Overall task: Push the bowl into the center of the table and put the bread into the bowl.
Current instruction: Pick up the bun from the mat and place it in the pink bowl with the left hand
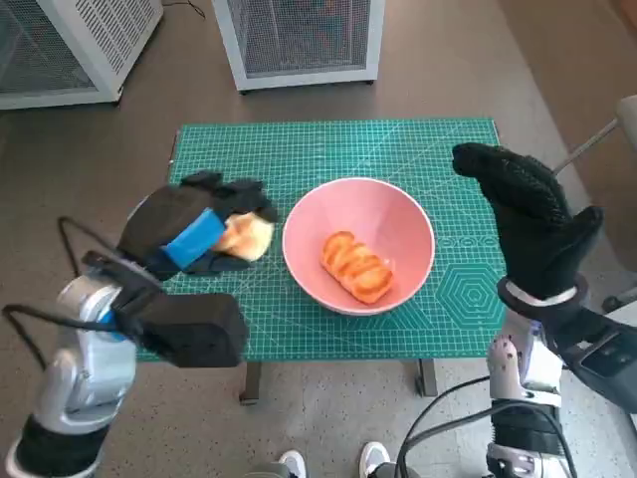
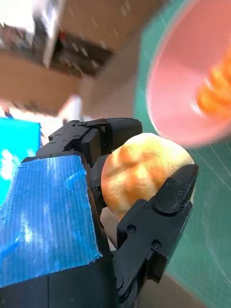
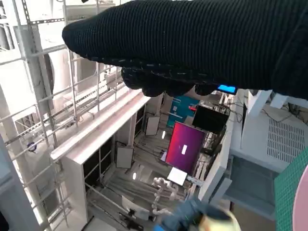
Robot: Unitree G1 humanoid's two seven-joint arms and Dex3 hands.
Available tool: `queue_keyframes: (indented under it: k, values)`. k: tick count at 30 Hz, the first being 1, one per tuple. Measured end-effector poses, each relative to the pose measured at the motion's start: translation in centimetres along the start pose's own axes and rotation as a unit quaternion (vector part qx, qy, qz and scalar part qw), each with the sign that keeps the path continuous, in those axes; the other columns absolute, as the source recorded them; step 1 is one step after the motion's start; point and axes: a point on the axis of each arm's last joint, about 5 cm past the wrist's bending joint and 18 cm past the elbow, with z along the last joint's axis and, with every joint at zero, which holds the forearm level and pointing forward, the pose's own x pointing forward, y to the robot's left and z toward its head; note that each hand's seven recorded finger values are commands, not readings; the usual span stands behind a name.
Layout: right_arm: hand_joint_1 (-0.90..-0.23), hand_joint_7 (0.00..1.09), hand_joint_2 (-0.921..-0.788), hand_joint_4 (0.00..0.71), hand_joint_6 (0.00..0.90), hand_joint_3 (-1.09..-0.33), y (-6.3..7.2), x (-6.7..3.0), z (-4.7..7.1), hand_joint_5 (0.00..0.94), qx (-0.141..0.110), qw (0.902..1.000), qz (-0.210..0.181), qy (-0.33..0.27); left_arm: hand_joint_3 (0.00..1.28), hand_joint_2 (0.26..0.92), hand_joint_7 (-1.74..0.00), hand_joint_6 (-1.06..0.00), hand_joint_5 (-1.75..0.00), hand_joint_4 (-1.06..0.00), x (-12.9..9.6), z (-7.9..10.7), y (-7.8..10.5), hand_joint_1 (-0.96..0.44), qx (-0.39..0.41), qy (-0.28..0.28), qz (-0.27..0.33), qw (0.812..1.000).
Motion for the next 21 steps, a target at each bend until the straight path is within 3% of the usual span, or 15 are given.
queue_keyframes:
  k: [9,21]
  values:
    - [-0.386,0.62,-0.921,0.456,0.093,-0.493,0.0,0.07,0.1,0.001,0.001,1.0000,0.002,0.000,0.04,0.912,-1.13,-0.63,-1.09,-0.79,3.2,2.4,0.3,0.00,0.020,-0.077,-0.011,0.997]
    - [-0.399,0.62,-0.921,0.456,0.085,-0.497,-0.1,-0.05,0.4,0.001,-0.005,1.0000,0.004,-0.003,0.06,0.920,-1.16,-0.61,-1.16,-0.73,7.6,3.7,-1.9,0.00,0.023,-0.102,-0.068,0.992]
